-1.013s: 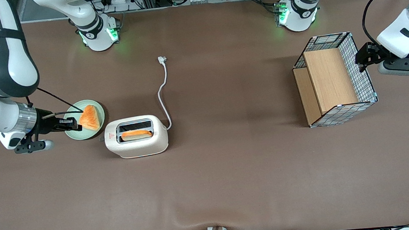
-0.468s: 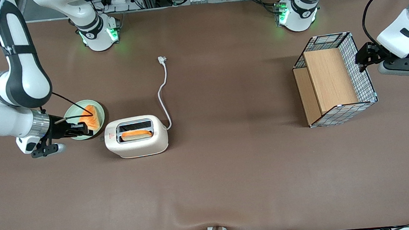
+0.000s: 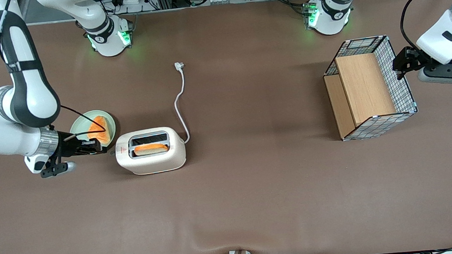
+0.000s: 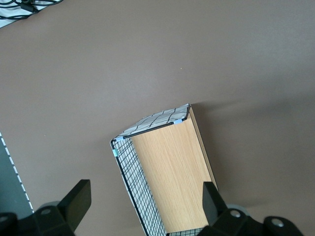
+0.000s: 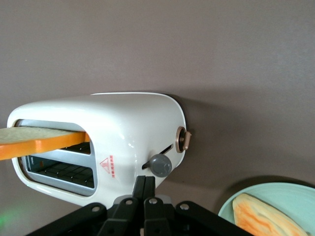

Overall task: Press toaster button with right arm
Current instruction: 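Lower the right gripper beside the toaster's side knob and lever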

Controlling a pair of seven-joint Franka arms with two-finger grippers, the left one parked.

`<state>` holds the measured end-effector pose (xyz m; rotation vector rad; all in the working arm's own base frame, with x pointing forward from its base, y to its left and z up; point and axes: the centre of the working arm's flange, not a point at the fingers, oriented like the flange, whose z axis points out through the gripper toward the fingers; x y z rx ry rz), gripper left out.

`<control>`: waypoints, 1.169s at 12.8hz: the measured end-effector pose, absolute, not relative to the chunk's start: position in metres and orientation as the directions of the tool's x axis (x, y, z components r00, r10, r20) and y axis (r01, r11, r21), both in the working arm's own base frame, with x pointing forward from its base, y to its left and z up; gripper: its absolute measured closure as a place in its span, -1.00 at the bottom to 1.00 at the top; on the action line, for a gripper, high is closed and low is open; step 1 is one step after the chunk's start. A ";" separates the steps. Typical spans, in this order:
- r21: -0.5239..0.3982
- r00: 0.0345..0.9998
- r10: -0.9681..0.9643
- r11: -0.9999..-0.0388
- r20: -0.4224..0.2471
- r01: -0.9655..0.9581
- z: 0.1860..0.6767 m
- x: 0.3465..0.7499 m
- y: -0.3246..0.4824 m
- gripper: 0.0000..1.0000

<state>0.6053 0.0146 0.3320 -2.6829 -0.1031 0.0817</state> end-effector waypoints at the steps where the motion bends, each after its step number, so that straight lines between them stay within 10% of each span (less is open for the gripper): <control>1: -0.450 0.995 0.089 -0.891 -0.040 0.062 0.326 0.606 0.011 0.98; 15: -0.533 0.996 0.069 -0.845 -0.051 0.031 0.294 0.606 0.006 0.98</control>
